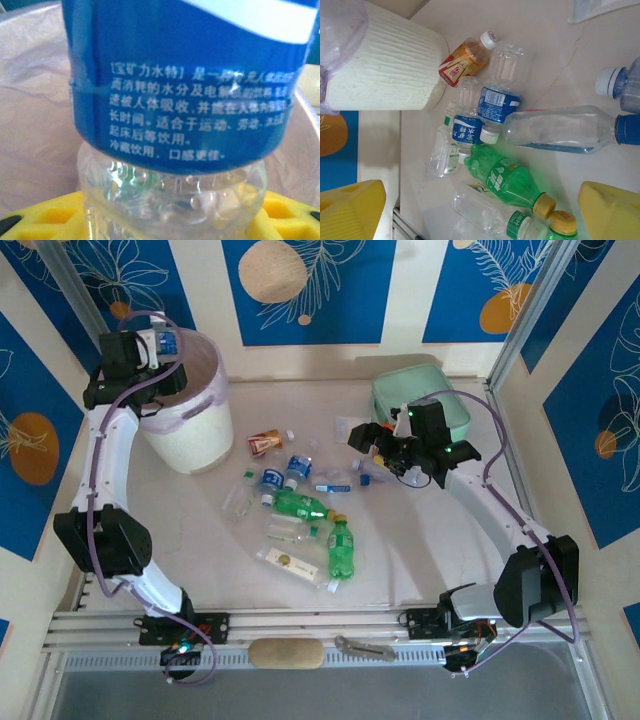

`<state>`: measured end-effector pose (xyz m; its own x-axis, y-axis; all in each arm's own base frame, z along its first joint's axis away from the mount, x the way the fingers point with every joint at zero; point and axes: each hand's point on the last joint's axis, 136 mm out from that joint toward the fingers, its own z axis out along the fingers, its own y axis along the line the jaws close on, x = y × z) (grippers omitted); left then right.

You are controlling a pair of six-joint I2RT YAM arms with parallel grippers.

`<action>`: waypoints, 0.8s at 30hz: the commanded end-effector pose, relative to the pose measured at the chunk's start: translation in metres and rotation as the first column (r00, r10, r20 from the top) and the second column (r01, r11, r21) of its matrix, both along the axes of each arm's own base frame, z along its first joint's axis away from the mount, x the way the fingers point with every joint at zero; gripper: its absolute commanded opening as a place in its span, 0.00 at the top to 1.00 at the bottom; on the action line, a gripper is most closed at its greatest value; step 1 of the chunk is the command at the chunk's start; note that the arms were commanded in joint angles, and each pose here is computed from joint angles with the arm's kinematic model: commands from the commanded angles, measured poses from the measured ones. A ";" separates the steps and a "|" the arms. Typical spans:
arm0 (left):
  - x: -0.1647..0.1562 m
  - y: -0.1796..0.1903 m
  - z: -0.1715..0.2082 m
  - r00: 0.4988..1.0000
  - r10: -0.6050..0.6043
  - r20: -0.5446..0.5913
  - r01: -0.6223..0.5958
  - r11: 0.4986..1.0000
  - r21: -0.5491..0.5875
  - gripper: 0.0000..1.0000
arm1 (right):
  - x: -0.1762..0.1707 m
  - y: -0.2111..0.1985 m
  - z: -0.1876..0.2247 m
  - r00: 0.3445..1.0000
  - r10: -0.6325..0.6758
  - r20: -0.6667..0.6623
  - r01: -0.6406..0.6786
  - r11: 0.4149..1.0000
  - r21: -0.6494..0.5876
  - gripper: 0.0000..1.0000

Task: Put the plastic bottles in the bin

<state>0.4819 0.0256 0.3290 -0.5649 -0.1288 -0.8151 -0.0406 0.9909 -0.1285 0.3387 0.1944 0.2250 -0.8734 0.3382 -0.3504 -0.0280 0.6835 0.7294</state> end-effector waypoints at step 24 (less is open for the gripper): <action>-0.017 -0.019 0.044 0.995 -0.061 0.073 0.069 0.990 -0.122 0.07 | -0.007 0.003 0.013 1.000 0.004 0.031 -0.004 1.000 -0.008 0.01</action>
<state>0.4801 0.0154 0.3325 -0.5819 -0.1682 -0.7957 -0.0153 0.9805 -0.1960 0.3328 0.1949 0.2323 -0.8658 0.3366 -0.3703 -0.0426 0.6877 0.7247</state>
